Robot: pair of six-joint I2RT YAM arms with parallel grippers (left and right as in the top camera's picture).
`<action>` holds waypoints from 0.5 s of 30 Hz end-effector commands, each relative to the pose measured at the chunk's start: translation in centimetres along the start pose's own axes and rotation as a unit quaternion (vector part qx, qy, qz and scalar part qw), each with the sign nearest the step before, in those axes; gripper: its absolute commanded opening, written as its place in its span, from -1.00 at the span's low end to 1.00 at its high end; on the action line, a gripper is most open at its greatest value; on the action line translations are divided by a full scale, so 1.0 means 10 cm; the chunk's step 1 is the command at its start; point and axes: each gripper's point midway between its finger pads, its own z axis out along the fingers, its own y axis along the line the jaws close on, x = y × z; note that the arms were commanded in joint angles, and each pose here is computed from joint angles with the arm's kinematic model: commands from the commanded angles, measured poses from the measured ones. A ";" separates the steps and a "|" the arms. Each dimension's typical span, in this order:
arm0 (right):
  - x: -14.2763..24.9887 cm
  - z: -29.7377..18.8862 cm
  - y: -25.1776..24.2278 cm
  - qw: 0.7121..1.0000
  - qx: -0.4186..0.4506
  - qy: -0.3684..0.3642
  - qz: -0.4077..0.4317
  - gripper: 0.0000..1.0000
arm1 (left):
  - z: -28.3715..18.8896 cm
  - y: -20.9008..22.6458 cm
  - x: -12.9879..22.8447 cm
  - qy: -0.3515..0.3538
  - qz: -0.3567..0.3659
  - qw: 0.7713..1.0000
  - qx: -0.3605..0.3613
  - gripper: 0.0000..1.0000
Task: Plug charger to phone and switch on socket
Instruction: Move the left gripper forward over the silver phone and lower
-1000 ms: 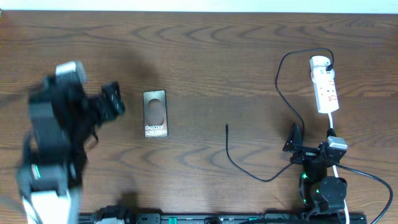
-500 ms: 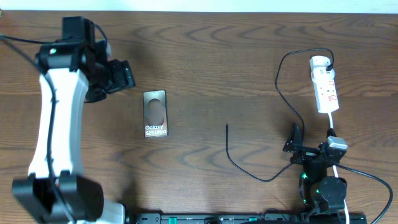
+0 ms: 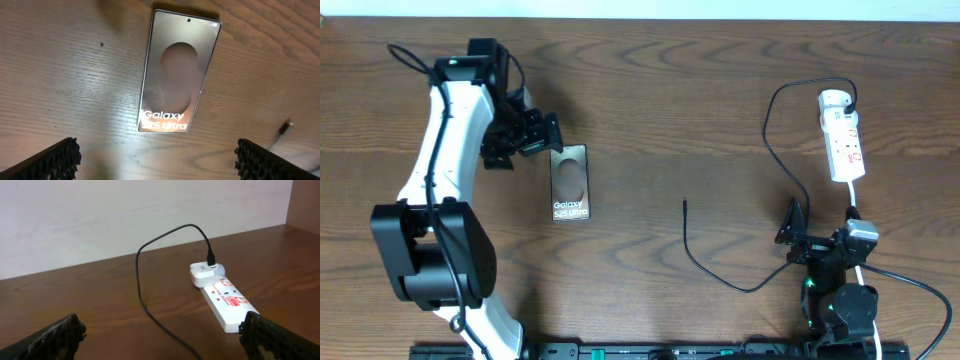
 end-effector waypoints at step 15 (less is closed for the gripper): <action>0.00 0.00 -0.02 1.000 0.003 0.000 -0.004 0.99 | 0.22 -0.29 -0.12 -0.077 0.061 0.988 -0.122 0.96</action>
